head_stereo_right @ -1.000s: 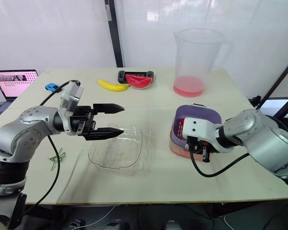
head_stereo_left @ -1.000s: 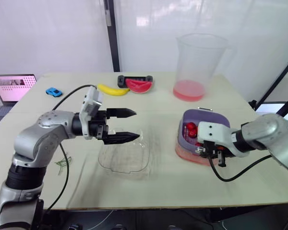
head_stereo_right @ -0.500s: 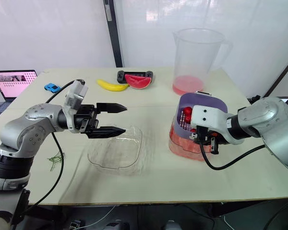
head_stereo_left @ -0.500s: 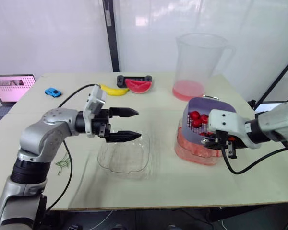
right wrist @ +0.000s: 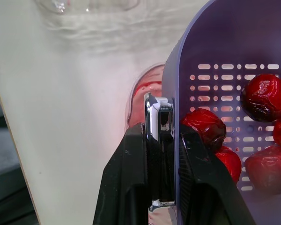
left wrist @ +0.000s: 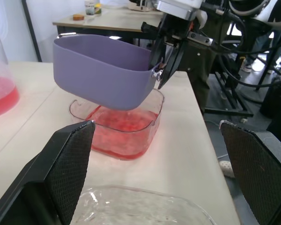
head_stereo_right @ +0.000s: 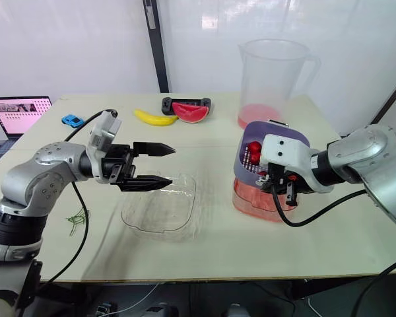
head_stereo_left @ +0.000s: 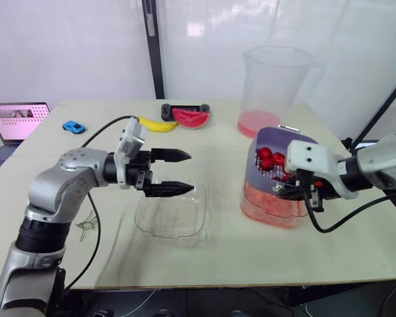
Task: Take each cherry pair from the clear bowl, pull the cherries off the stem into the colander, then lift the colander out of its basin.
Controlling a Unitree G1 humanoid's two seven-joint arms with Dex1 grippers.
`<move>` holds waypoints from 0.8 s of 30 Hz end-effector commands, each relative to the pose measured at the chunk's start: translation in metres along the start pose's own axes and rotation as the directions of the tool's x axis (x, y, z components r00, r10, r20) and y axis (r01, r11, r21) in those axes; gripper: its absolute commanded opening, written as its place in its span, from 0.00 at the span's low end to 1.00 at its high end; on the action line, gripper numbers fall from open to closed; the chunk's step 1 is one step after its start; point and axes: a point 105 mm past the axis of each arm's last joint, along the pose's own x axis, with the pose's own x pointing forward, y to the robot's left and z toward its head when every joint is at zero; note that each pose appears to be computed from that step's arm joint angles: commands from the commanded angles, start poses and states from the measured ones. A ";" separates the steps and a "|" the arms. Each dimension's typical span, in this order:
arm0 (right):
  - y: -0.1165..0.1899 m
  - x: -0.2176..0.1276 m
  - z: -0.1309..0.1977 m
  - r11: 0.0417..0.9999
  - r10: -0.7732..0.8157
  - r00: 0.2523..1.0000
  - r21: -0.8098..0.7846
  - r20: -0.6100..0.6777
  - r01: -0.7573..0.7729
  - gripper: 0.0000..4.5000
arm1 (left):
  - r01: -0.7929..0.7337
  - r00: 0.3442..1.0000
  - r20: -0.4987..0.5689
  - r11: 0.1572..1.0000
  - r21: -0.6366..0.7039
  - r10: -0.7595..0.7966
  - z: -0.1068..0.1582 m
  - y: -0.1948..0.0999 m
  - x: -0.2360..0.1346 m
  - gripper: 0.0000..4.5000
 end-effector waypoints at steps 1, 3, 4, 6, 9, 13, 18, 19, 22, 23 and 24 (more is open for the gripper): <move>-0.002 -0.008 0.012 0.999 -0.034 0.998 -0.006 0.054 0.035 0.05 | 0.017 1.000 0.005 0.999 0.045 -0.017 0.010 -0.002 0.001 1.00; 0.004 -0.002 0.008 1.000 -0.004 0.999 0.015 0.054 0.003 0.05 | 0.021 1.000 0.007 0.999 0.040 -0.021 0.009 -0.003 0.002 1.00; 0.010 0.000 0.008 0.999 0.024 0.998 0.023 0.062 -0.025 0.05 | 0.021 1.000 0.006 0.999 0.040 -0.021 0.009 -0.003 0.002 1.00; 0.011 -0.001 0.021 0.997 0.032 0.991 0.061 0.131 -0.040 0.05 | 0.017 1.000 0.003 0.999 0.042 -0.017 0.009 -0.003 0.002 1.00; 0.010 -0.002 0.015 0.997 0.021 0.995 0.067 0.094 -0.028 0.05 | 0.016 1.000 0.006 0.999 0.041 -0.016 0.010 -0.004 0.002 1.00; 0.010 0.001 0.005 0.996 0.018 0.998 0.089 0.060 -0.024 0.05 | 0.009 1.000 0.006 0.999 0.036 -0.009 0.010 -0.005 0.002 1.00; 0.002 0.004 0.000 0.999 -0.001 1.000 0.045 0.026 -0.001 0.05 | -0.052 0.998 -0.025 0.998 0.021 0.053 0.006 -0.006 -0.007 1.00; -0.002 0.004 0.003 1.000 -0.007 1.000 0.022 0.029 0.006 0.05 | -0.084 0.995 -0.045 0.996 0.020 0.085 0.003 -0.005 -0.012 1.00; -0.016 0.004 0.015 0.998 -0.005 0.999 -0.057 0.041 0.007 0.05 | -0.144 0.986 -0.078 0.989 0.017 0.145 -0.002 -0.005 -0.025 1.00; -0.020 0.004 0.019 0.996 -0.001 0.999 -0.084 0.042 0.005 0.05 | -0.160 0.984 -0.080 0.987 0.014 0.161 -0.002 -0.005 -0.028 1.00; -0.025 0.005 0.023 0.993 0.003 0.999 -0.117 0.041 0.001 0.05 | -0.174 0.981 -0.083 0.985 0.012 0.174 -0.002 -0.006 -0.031 1.00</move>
